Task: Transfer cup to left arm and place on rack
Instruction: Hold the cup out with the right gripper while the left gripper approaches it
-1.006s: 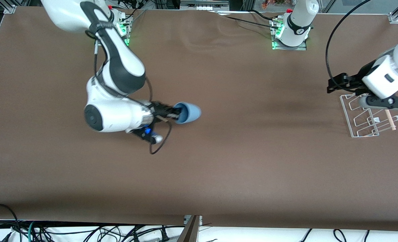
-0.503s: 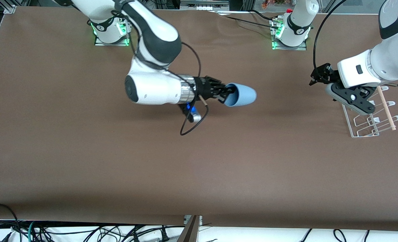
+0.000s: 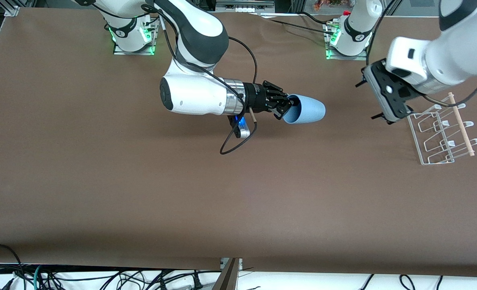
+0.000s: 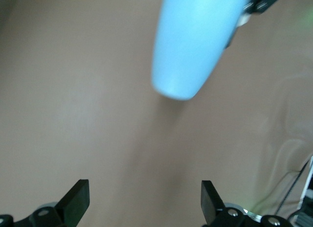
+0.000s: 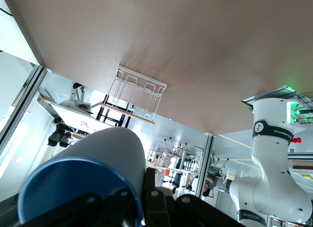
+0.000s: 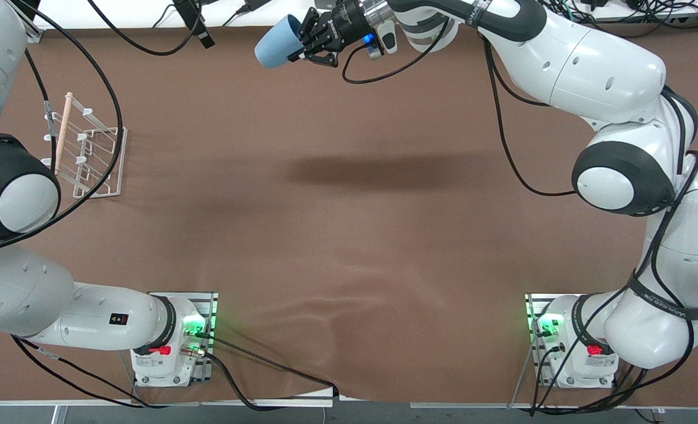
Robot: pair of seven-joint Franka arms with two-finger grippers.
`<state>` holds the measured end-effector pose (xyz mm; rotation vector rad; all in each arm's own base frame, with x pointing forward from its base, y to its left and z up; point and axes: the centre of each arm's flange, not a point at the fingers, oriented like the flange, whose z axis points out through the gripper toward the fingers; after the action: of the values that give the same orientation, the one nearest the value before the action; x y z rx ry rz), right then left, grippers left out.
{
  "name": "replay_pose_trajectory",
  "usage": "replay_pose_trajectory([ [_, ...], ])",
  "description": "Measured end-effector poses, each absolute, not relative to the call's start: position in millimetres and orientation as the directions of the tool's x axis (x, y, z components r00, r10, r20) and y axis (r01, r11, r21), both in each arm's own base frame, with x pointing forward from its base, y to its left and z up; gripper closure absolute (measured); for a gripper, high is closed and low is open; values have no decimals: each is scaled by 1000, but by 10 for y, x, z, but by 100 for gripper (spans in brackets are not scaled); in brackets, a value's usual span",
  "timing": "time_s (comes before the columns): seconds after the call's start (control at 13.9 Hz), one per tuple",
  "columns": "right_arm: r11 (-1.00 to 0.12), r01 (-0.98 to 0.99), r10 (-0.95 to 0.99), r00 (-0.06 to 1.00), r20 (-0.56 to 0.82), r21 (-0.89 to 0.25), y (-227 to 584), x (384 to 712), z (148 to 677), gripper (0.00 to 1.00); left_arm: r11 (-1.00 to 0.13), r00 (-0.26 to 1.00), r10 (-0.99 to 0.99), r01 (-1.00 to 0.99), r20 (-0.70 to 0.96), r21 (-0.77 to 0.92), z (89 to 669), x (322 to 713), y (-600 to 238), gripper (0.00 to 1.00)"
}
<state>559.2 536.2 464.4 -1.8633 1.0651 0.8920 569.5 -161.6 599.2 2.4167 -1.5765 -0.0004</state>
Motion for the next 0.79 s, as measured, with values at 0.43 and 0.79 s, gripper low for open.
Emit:
replay_pose_trajectory([
  [0.43, -321, -906, -345, 384, -856, -277, 5339, 5618, 4633, 95, -193, 209, -928, -978, 310, 82, 5852, 5819, -1942, 0],
  [0.79, -319, -907, -349, 381, -856, -274, 5324, 5637, 4610, 95, -148, 139, -921, -989, 363, 4, 5495, 5711, -2338, 0],
])
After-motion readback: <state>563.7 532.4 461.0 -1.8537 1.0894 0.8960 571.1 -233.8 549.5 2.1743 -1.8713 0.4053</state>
